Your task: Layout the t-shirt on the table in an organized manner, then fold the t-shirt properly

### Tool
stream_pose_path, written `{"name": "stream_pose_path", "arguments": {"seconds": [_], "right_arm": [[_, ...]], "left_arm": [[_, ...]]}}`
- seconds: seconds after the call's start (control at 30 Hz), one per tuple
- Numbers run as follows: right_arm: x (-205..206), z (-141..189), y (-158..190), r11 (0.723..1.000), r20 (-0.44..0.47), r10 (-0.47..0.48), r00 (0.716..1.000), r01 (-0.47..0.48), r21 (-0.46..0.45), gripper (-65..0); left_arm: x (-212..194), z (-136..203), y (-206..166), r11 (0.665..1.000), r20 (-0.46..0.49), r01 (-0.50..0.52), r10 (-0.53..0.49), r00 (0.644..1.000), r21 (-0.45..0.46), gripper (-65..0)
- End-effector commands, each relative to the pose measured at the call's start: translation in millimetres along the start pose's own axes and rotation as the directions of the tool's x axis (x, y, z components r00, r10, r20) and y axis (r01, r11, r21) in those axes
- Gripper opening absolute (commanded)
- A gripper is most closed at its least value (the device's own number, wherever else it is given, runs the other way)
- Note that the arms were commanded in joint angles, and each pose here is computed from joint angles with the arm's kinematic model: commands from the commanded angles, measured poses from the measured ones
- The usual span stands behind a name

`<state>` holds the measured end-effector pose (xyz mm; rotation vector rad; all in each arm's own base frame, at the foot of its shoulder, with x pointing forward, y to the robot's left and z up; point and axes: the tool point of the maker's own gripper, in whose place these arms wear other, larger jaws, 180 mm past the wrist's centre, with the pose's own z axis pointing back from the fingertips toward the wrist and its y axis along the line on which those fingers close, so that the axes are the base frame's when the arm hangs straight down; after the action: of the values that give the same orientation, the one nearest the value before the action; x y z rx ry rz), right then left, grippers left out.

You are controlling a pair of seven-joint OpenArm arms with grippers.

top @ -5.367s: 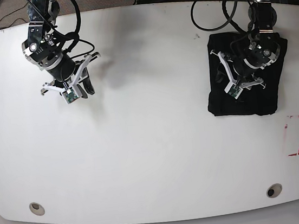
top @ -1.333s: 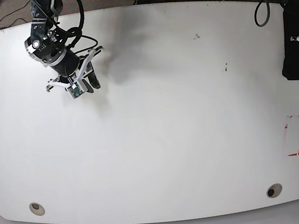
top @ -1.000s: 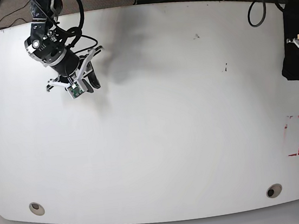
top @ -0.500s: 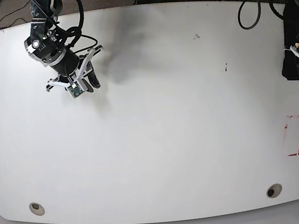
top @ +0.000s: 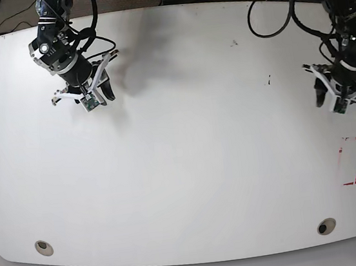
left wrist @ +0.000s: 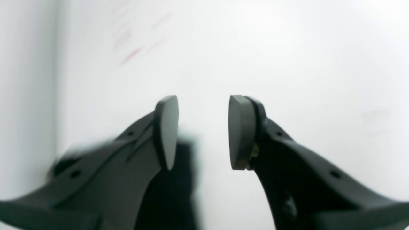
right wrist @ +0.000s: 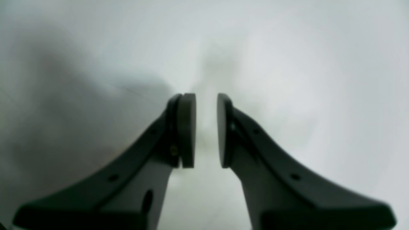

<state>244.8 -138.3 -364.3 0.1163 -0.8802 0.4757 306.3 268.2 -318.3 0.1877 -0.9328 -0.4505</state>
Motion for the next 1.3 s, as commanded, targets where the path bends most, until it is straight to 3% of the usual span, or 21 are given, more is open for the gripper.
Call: {"name": "stream_pose_path", "arguments": {"seconds": [0.0,0.2,0.53,0.77,1.03,1.27], "right_arm": [[12,5,-1,1.0,0.057,0.009,0.998,-0.009,-0.007,-54.1],[16,7,-1,1.0,0.087,0.009,0.996,-0.008,-0.007,-54.1],[10,18,-33,0.995,0.089,-0.023,0.996,0.032,-0.098,-54.1],[9,21,-38,0.993,0.084,-0.016,0.996,0.025,-0.112,-54.1],[12,28,-49,0.988,0.128,-0.019,0.992,0.038,-0.148,-54.1],[14,30,-51,0.987,0.137,-0.018,0.99,0.039,-0.155,-54.1]], "left_arm": [[19,1,-3,1.0,0.057,0.001,-0.002,0.998,0.008,-41.1],[41,-6,-37,0.998,0.118,-0.045,0.05,0.992,-0.043,-41.1],[63,-14,-94,0.994,0.131,-0.02,0.034,0.991,-0.106,-41.3],[72,-17,-122,0.989,0.133,-0.043,0.061,0.989,-0.138,-41.3],[78,-16,-157,0.982,0.126,0.01,0.014,0.992,-0.19,-41.3],[91,-5,-197,0.968,0.201,0.014,0.038,0.979,-0.25,-41.3]]}}
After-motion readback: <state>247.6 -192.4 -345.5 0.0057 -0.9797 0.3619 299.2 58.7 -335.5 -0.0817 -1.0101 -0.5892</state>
